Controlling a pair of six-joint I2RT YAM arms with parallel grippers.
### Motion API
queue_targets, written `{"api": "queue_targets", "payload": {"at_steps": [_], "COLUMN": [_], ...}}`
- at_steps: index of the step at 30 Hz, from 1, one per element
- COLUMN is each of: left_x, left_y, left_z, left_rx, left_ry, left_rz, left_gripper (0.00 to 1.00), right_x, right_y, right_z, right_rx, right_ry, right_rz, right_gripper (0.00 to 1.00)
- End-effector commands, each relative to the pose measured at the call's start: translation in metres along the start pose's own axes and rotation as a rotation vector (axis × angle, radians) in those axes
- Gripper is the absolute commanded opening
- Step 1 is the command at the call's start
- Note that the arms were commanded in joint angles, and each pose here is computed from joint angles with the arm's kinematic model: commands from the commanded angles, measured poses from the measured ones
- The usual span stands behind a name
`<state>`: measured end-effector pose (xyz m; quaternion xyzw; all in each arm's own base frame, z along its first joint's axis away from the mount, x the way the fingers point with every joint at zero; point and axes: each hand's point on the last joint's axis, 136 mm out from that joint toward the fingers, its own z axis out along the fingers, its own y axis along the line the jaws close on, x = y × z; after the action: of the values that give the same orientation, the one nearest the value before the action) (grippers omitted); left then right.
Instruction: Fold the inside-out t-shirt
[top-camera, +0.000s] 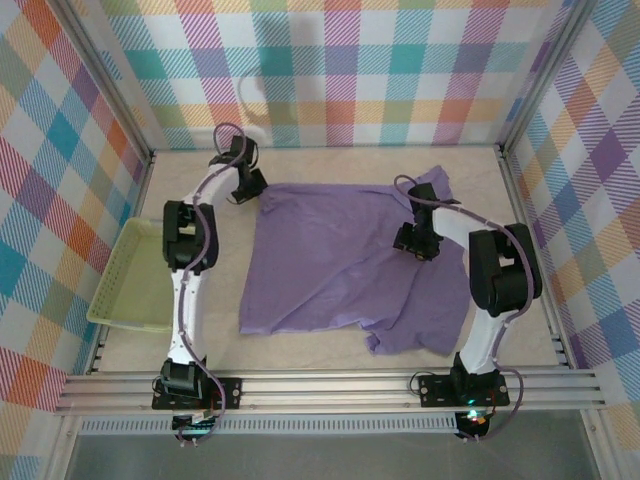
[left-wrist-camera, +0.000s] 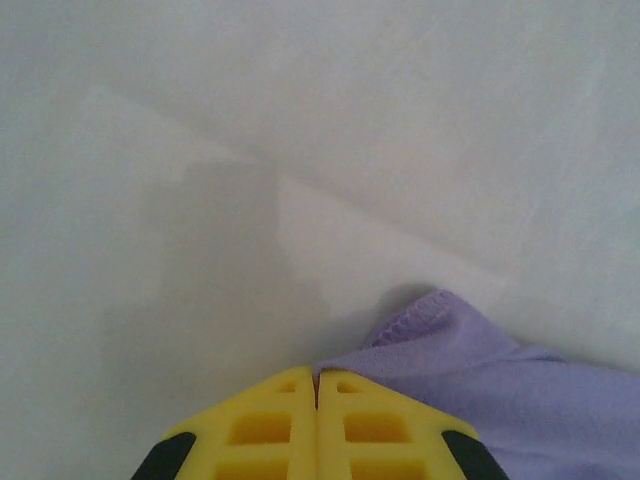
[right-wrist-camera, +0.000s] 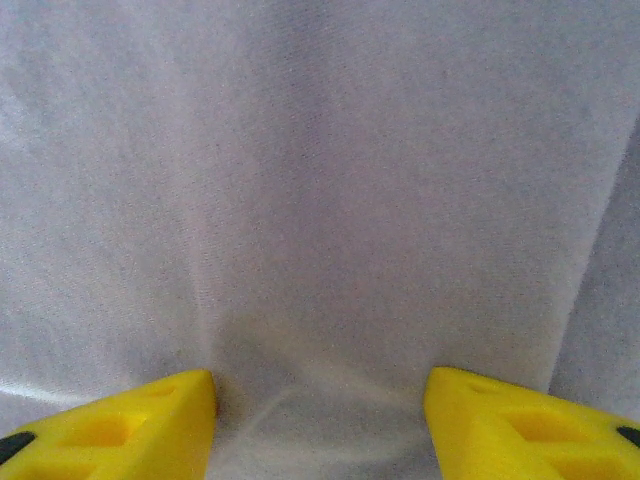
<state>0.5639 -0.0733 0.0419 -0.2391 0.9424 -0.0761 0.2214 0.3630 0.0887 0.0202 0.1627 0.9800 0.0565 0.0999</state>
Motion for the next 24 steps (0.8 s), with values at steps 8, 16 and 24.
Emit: {"api": "queue_targets", "payload": {"at_steps": [8,16,24], "left_x": [0.048,0.077,0.082], "left_y": [0.068,0.089,0.083], "left_z": [-0.125,-0.143,-0.142], "left_rx": [-0.029,-0.039,-0.001], "left_ry": [-0.202,-0.187,-0.160], "left_rz": [-0.136,-0.104,-0.100], "left_gripper": [0.00,0.00,0.00], "right_x": [0.083,-0.041,-0.161], "right_y": [0.026,0.021,0.006], "right_z": [-0.031,-0.087,-0.040], "right_rx": [-0.049,-0.148,-0.080], "right_ry": [0.103,-0.165,-0.201], "right_rz": [-0.115,-0.015,0.014], "right_gripper": [0.59,0.59,0.51]}}
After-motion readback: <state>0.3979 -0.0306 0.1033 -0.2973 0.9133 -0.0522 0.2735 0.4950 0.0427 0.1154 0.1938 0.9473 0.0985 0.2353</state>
